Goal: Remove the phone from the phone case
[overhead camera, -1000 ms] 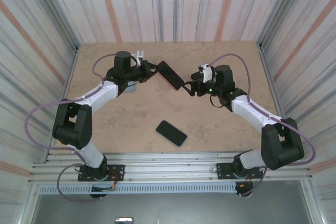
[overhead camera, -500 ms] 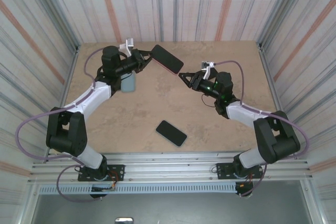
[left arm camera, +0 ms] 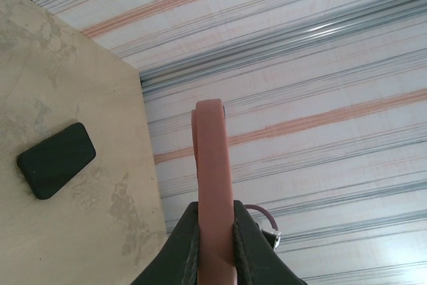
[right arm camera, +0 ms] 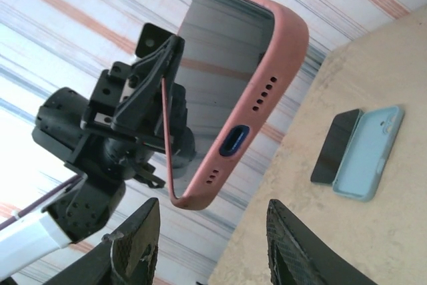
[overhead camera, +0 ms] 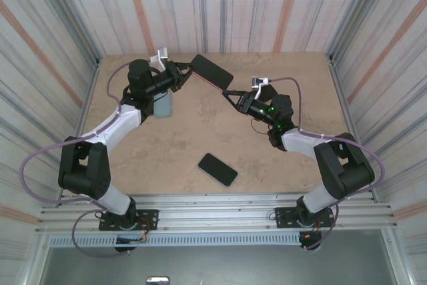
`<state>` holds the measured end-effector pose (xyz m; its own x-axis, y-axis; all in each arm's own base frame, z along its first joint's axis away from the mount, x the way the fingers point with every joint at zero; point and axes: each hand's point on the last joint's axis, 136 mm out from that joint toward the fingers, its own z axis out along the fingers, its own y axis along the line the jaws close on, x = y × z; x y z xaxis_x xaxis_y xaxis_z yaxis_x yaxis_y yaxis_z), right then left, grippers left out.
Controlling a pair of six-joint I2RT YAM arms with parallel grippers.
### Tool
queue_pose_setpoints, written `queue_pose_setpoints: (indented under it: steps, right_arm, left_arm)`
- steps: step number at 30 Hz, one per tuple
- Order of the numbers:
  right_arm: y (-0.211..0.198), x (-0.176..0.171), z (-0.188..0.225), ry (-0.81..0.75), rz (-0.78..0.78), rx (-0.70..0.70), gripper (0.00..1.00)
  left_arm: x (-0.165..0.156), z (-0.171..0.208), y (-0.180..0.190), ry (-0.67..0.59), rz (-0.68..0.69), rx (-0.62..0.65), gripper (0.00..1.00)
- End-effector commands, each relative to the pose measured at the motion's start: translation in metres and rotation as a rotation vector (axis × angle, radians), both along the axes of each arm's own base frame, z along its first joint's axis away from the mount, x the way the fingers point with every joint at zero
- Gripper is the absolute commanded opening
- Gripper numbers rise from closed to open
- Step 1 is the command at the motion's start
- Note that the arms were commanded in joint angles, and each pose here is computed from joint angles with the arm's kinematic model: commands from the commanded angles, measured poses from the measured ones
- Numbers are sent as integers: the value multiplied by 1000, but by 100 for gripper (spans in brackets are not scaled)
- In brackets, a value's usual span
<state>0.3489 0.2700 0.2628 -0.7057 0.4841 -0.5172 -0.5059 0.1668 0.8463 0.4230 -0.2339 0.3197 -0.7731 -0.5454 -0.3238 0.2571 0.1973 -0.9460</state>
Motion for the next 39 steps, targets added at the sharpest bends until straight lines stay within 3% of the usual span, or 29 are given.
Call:
queue_pose_setpoints:
  steps: [1, 16, 26, 32, 39]
  right_arm:
    - [-1, -3, 22, -48, 11, 51, 43]
    - [2, 5, 19, -30, 29, 47, 23]
    - [1, 14, 6, -12, 28, -9, 16]
    - [-1, 14, 14, -47, 45, 3, 17]
    - [10, -17, 33, -182, 171, -10, 33]
  left_arm:
    - [-10, 40, 4, -109, -5, -54, 3]
    - [-15, 45, -2, -92, -35, -96, 2]
    - [-24, 55, -5, -77, -65, -141, 0]
    - [-28, 55, -7, -76, -74, -114, 0]
    - [-12, 49, 7, -96, 4, -71, 0]
